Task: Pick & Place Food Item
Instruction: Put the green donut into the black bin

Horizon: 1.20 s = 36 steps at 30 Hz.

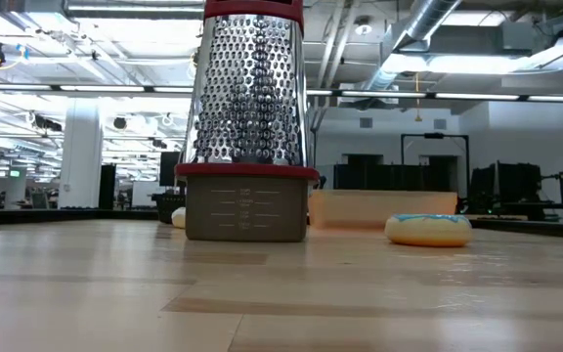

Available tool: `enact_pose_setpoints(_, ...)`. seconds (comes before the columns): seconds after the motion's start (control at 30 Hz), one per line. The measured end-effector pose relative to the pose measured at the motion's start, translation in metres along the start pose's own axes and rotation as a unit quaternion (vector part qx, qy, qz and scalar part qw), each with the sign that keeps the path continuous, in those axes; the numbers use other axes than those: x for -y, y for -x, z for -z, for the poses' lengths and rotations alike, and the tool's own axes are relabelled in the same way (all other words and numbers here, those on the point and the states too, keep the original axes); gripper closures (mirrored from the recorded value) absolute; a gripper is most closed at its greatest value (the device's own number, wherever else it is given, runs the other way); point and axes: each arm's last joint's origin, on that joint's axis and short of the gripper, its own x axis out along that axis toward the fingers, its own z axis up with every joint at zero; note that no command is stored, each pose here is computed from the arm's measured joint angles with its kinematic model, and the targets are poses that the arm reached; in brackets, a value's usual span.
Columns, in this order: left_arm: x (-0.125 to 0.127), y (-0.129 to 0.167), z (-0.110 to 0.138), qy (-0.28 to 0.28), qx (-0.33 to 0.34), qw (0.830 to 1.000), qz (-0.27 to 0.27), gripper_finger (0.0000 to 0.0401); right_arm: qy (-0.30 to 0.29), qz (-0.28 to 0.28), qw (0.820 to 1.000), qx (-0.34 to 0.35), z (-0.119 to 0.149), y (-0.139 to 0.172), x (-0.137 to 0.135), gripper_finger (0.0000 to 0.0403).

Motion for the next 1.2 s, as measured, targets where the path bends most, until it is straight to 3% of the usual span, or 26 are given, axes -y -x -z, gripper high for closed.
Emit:
enact_pose_setpoints(0.3, -0.0048, -0.0060, -0.0053, 0.014, 0.032, 0.999, -0.005, 0.0113, 0.004, 0.000, 1.000, 0.000, 0.0001, 0.0000, 0.0000, 0.0349)
enact_pose_setpoints(0.9, -0.0052, -0.0062, -0.0044, 0.026, 0.027, 0.999, -0.004, 0.0290, 0.004, -0.001, 1.000, 0.000, 0.0002, 0.0001, -0.0003, 0.0349)
enact_pose_setpoints(1.2, -0.0054, -0.0046, -0.0058, 0.024, 0.027, 0.999, -0.004, 0.0332, 0.005, -0.004, 1.000, 0.000, 0.0005, 0.0007, -0.0019, 0.0342)
